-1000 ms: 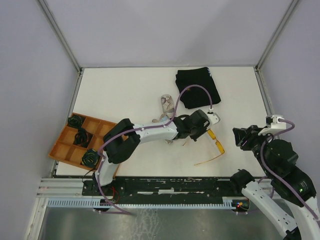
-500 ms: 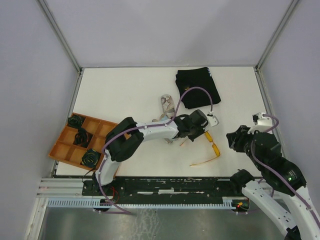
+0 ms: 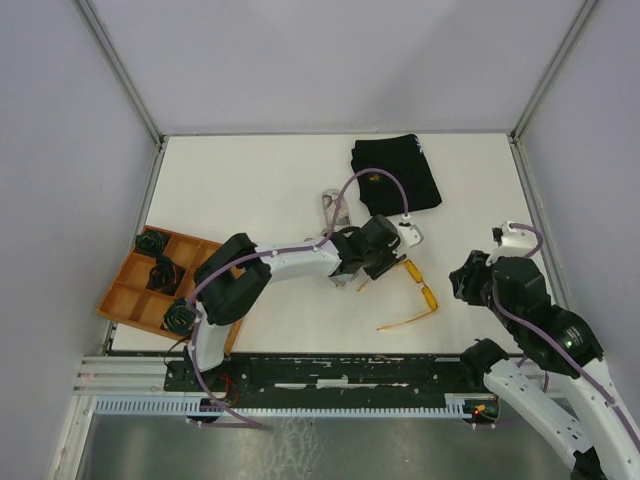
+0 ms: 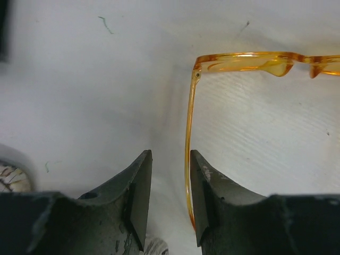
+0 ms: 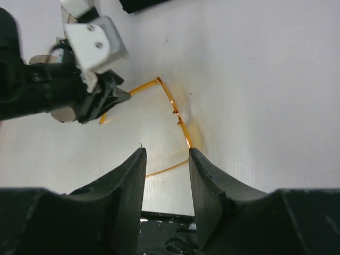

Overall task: Organize the sunglasses
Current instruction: Place the sunglasses at the center of the board, then pick up the sunglasses from the center of the board.

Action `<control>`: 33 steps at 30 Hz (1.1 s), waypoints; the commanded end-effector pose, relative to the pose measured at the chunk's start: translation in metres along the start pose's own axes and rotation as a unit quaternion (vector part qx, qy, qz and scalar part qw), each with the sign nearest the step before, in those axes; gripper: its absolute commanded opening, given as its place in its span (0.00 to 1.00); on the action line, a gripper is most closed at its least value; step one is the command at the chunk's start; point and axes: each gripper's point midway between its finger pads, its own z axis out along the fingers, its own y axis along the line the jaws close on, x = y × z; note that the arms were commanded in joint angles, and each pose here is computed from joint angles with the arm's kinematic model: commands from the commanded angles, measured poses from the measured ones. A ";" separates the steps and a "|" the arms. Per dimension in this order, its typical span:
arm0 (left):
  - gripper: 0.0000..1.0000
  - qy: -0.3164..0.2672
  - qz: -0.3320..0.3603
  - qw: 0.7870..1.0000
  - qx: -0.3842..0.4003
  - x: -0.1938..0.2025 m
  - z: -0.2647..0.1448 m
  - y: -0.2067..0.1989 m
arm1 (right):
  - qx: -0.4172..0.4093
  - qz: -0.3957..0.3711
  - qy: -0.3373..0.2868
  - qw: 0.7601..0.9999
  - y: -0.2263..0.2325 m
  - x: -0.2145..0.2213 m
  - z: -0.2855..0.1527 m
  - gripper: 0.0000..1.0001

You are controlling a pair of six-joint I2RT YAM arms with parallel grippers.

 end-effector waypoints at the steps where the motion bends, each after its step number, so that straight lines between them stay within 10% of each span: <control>1: 0.42 -0.144 -0.055 0.988 -0.014 -0.080 -0.068 0.020 | -0.005 -0.016 0.031 0.999 0.010 0.000 0.006 0.46; 17: 0.44 -0.249 -0.218 0.937 -0.111 -0.041 -0.227 0.052 | 0.045 -0.108 0.201 0.973 0.024 0.044 0.095 0.47; 33: 0.45 -0.242 -0.319 0.915 -0.049 0.022 -0.255 0.017 | 0.086 -0.152 0.312 0.934 0.000 0.078 0.146 0.43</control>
